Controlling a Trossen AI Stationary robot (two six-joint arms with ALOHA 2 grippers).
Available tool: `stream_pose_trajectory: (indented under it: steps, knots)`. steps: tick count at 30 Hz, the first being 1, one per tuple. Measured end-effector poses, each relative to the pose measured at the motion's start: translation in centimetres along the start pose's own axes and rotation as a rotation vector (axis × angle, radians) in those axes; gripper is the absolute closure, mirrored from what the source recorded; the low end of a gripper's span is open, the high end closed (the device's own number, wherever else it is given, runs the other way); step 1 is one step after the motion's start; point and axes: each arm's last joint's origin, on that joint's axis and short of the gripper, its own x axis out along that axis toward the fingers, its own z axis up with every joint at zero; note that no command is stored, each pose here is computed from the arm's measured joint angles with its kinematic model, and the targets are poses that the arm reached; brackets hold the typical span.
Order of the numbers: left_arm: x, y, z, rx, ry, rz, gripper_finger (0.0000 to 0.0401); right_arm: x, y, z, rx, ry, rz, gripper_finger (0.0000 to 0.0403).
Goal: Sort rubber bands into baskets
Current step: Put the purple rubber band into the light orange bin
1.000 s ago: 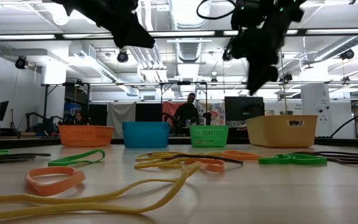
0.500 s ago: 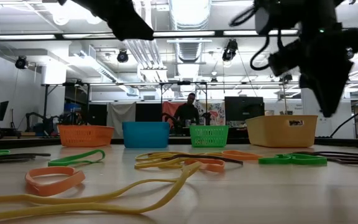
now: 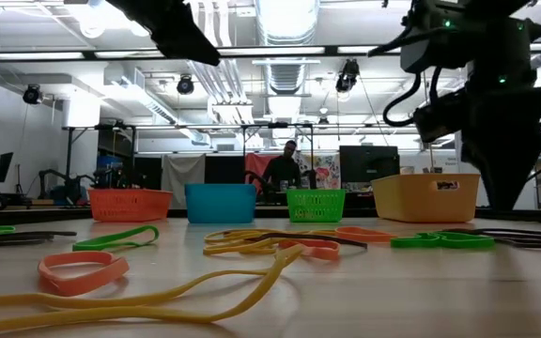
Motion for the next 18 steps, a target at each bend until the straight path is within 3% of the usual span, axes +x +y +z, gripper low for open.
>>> stream_pose_trajectory:
  steps: [4, 18]
  knots:
    - [0.0, 0.0, 0.0, 0.0, 0.0, 0.0, 0.0264, 0.4, 0.2, 0.3, -0.001, -0.05, 0.048, 0.028]
    - [0.0, 0.1, 0.0, 0.032, 0.004, 0.027, 0.0264, 2.8, 0.6, -2.1, -0.093, -0.084, 0.04, 0.0283]
